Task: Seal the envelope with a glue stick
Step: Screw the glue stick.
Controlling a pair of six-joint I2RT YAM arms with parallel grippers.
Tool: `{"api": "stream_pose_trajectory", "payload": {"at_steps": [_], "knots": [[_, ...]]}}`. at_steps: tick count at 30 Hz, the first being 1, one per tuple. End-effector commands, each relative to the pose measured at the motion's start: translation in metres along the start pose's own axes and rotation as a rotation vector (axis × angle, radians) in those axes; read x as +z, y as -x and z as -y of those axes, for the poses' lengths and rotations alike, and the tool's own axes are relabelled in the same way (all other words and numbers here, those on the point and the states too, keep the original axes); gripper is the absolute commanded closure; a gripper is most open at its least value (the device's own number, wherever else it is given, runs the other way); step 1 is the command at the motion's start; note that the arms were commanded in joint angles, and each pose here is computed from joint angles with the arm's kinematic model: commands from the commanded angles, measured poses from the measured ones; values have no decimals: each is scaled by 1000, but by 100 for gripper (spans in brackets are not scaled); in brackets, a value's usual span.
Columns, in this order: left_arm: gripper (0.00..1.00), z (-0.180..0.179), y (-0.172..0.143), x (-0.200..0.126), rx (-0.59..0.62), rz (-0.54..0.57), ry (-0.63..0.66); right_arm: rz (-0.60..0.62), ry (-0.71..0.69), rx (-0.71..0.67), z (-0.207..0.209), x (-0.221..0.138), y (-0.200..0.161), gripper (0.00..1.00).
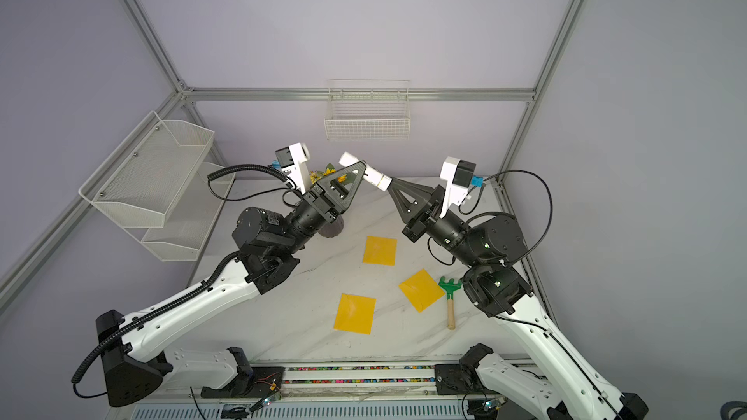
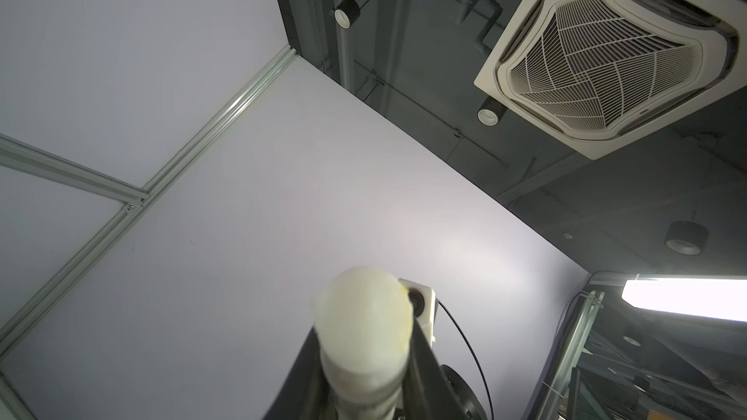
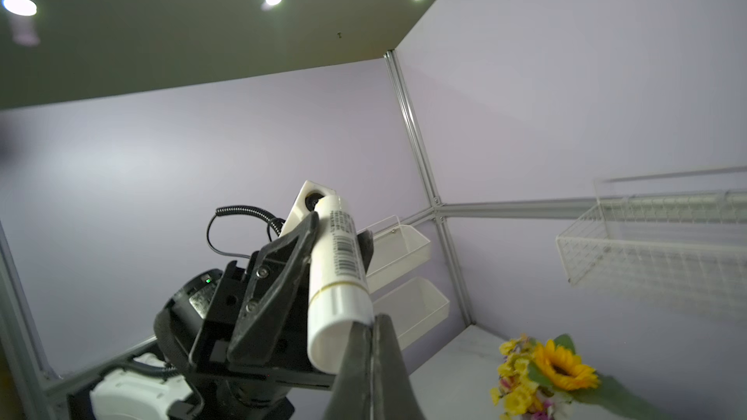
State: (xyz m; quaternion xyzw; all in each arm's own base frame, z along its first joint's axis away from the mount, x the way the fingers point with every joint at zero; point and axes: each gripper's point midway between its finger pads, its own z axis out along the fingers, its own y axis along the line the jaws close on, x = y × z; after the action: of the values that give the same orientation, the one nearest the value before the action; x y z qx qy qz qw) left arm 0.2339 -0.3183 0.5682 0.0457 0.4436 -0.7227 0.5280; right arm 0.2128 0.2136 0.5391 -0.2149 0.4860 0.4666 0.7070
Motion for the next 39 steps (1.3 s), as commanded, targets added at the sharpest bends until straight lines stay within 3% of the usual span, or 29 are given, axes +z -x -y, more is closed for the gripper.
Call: {"api": "stream_pose_trajectory", "payload": {"at_steps": [1,4,6,8,11,13,17,23,26,28,32,39], "knots": [[100,4,13,-3,0,35,11,138,319,-801,-64,-12,16,100],[100,-1,12,-3,-21,38,19,130,475,-1180,-76,-22,-21,100],[100,1,12,-2,-18,32,11,156,426,-1219,-71,-20,-18,100],[100,0,11,-2,-17,31,17,121,372,-1174,-64,-19,-14,100],[100,1,13,-3,-16,36,17,98,254,-997,-54,-22,3,81],[100,4,15,-4,0,35,14,114,186,-855,-50,-28,15,73],[100,3,16,-6,6,42,26,122,122,-506,-46,-36,33,70],[100,-4,15,-6,15,45,47,161,-23,264,-12,-30,47,67],[100,-5,15,-4,22,40,43,159,-91,546,4,-28,41,61],[100,-10,14,-3,23,45,60,152,-105,656,8,-27,35,57],[100,-16,14,3,7,55,62,109,-99,829,11,-17,23,38],[100,-20,14,11,-17,71,43,48,-16,953,10,7,4,33]]}}
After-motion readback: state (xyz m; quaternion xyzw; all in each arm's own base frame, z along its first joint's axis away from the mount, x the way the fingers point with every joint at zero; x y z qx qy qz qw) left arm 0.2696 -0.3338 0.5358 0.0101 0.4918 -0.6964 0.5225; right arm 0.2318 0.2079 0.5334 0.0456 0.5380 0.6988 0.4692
